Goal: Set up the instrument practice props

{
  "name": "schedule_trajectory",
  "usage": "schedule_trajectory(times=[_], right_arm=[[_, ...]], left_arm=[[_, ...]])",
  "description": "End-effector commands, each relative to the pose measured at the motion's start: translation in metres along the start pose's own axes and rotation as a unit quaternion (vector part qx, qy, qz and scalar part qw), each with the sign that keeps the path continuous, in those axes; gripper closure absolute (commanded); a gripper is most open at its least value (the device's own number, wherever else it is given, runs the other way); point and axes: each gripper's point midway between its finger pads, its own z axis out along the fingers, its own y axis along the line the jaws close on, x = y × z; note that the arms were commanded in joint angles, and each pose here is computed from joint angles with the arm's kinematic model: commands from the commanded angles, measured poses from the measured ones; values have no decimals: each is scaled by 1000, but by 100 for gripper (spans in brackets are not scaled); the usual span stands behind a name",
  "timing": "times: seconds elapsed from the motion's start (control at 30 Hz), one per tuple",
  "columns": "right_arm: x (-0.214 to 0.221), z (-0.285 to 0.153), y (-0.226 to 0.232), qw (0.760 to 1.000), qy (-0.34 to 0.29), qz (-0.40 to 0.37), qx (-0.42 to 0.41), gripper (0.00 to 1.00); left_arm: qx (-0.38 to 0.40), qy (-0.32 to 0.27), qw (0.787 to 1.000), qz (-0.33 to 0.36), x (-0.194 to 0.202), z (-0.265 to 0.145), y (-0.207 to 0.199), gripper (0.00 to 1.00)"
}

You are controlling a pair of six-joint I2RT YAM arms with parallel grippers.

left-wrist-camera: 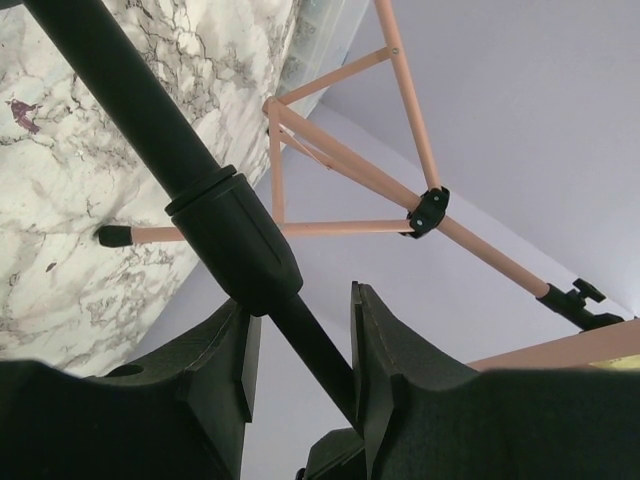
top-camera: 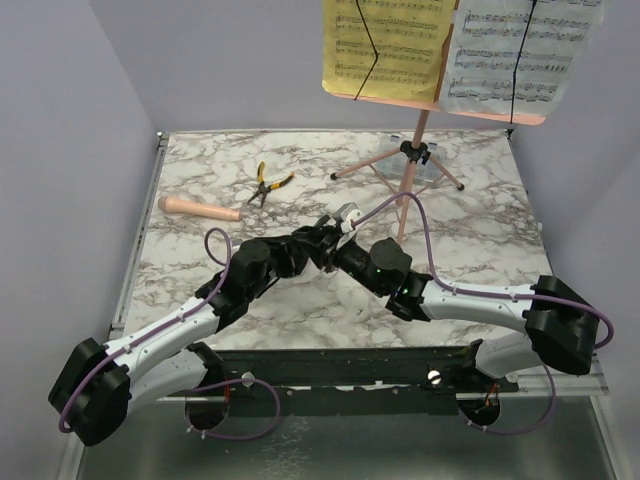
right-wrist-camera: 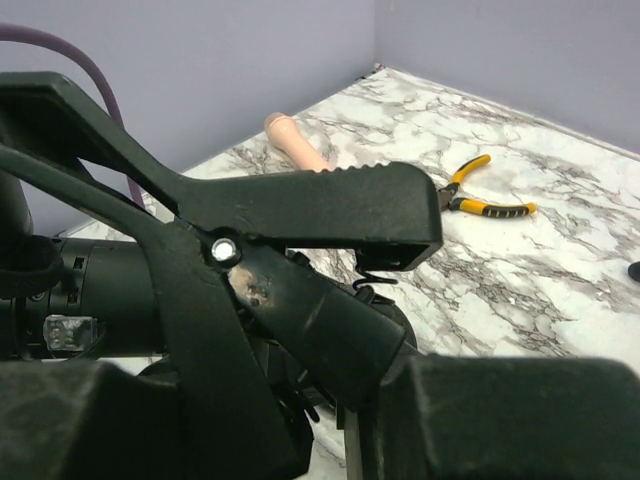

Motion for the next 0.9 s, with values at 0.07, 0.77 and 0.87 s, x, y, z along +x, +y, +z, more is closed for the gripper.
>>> schedule_trajectory(times=[0.07,0.77,0.87], right_arm=[[-50,2,-43,994,-55,-3,99,100],[-16,-50,-64,993,3,-12,115,99],[1,-52,-59,994,24,5,102,98]], left_arm=[[-56,64,989,-119,24,-15,21,41],[-43,-146,964,218,-63,-54,6,2],[-68,-158,955,242,-74,-51,2,2]])
